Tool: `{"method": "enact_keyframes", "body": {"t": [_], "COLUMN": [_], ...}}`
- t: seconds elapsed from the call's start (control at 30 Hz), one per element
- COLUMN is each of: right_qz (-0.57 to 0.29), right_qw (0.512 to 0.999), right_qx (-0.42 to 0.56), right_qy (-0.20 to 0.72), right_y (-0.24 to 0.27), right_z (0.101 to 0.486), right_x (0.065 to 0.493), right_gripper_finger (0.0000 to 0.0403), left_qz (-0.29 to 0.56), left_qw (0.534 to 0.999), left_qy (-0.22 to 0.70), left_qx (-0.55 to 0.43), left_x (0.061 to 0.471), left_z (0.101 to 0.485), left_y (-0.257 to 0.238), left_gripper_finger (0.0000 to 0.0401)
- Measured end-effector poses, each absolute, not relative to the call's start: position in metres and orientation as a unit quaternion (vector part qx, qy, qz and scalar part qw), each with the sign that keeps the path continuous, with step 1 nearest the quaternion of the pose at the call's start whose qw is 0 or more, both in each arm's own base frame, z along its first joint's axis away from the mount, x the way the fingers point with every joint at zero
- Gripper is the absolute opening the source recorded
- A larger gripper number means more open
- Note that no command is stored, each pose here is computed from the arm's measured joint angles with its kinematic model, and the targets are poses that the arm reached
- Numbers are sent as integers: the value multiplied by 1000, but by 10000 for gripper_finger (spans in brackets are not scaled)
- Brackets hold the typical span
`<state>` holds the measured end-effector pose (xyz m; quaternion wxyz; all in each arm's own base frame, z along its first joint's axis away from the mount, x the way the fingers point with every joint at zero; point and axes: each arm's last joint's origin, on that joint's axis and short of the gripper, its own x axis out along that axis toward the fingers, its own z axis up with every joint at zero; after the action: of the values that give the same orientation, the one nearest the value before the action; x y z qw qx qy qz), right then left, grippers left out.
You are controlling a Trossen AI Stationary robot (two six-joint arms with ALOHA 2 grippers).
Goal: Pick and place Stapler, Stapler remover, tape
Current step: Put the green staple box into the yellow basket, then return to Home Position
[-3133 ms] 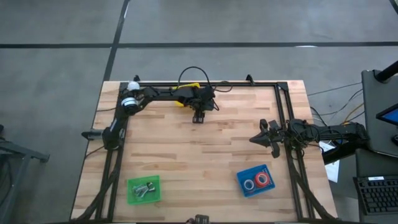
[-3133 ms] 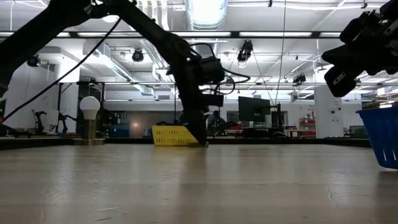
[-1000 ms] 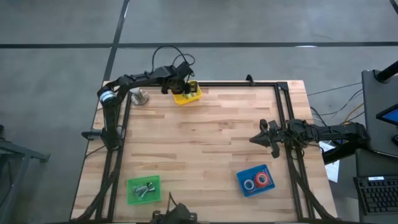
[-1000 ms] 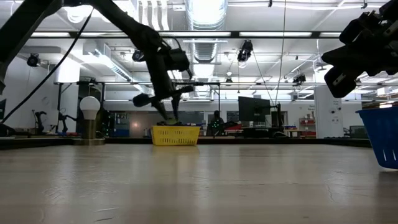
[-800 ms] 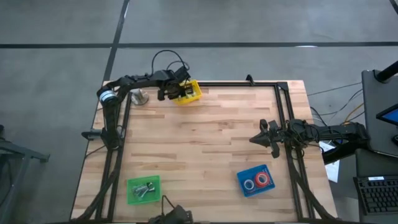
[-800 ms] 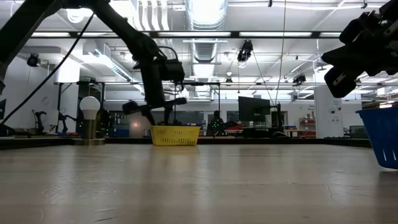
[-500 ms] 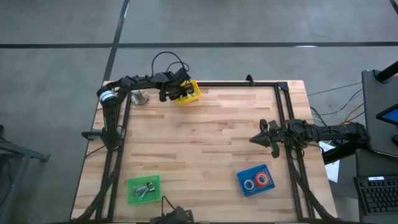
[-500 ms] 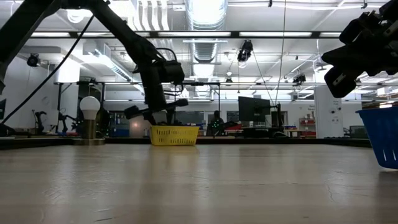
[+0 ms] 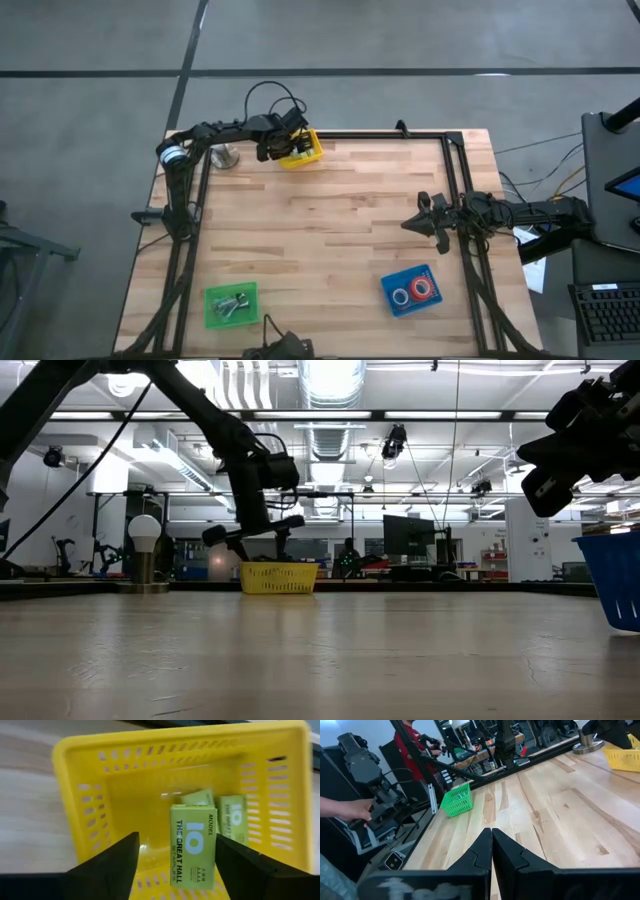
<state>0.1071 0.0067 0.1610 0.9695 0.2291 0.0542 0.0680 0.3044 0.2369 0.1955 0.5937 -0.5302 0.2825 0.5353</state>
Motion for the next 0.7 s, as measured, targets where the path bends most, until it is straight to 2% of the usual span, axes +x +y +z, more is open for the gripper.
{"method": "enact_keyframes", "body": {"t": [0.1,0.17,0.27,0.4,0.6,0.7], "right_qz": [68,68,68,68,68,68], "right_qw": [970,970,970,970,970,970], "right_qx": [229,229,229,229,229,229], "right_qy": [54,54,54,54,54,54], "right_y": [7,7,7,7,7,7], "right_z": [161,161,161,161,161,161], "right_x": [107,107,107,107,107,107], "right_gripper_finger": [9,9,9,9,9,9], "left_qz": [527,532,548,546,528,502], "left_qw": [603,591,570,574,593,625], "left_qy": [289,293,310,310,334,345], "left_qx": [-526,-531,-528,-525,-508,-488], "left_x": [307,305,300,300,299,299], "left_z": [199,199,197,200,203,215], "left_y": [235,233,230,229,226,221], "left_gripper_finger": [264,267,263,260,259,258]}}
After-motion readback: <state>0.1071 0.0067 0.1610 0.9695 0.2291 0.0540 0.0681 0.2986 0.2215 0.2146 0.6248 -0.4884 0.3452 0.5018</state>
